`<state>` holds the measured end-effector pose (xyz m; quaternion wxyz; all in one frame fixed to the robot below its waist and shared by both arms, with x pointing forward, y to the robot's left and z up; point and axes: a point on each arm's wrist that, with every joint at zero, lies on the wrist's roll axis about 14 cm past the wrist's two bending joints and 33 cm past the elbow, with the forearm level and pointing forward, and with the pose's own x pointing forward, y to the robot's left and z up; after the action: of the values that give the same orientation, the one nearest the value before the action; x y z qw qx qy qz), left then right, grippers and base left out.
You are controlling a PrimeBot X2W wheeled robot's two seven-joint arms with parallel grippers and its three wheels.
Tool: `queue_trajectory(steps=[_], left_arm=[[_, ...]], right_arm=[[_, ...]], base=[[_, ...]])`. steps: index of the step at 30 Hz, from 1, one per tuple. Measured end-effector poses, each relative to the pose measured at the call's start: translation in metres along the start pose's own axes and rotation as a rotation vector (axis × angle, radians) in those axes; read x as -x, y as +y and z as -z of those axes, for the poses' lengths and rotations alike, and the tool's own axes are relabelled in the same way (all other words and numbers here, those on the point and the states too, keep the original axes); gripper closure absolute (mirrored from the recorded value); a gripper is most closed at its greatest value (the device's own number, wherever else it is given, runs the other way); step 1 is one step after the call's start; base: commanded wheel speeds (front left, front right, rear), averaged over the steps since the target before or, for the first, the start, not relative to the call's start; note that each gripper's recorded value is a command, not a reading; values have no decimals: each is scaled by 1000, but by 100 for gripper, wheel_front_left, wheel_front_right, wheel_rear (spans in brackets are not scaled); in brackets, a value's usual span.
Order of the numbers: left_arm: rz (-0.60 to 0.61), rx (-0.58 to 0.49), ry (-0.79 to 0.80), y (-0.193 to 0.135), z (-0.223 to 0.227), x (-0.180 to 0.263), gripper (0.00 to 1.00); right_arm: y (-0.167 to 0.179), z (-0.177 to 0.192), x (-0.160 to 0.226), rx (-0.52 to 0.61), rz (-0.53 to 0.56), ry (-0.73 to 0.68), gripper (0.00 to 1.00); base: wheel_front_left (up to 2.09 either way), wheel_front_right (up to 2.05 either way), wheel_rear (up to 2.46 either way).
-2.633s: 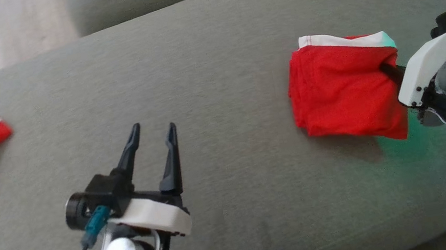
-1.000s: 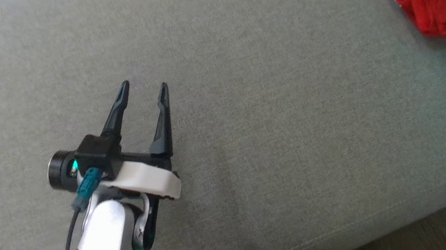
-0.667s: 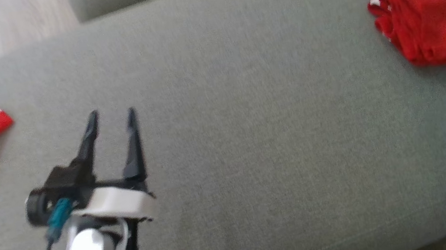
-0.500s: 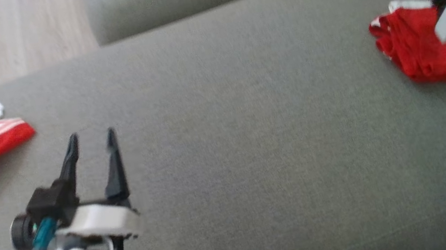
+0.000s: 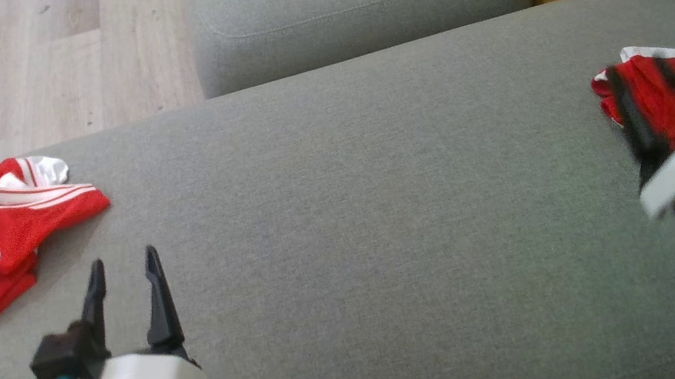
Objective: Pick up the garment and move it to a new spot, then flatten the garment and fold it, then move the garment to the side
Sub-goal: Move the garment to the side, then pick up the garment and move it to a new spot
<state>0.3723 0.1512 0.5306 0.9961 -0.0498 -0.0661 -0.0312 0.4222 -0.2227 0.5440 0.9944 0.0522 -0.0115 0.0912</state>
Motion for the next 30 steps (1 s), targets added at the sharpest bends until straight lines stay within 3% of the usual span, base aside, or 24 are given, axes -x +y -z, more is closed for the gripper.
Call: queue_trajectory(steps=[15, 30], left_arm=[[-32, 8, 41, 2, 15, 12, 0], [-11, 9, 60, -1, 21, 12, 0]], right_arm=[[48, 57, 58, -45, 18, 21, 0], [53, 44, 54, -30, 21, -13, 0]], base=[[0, 0, 0], [0, 0, 0]])
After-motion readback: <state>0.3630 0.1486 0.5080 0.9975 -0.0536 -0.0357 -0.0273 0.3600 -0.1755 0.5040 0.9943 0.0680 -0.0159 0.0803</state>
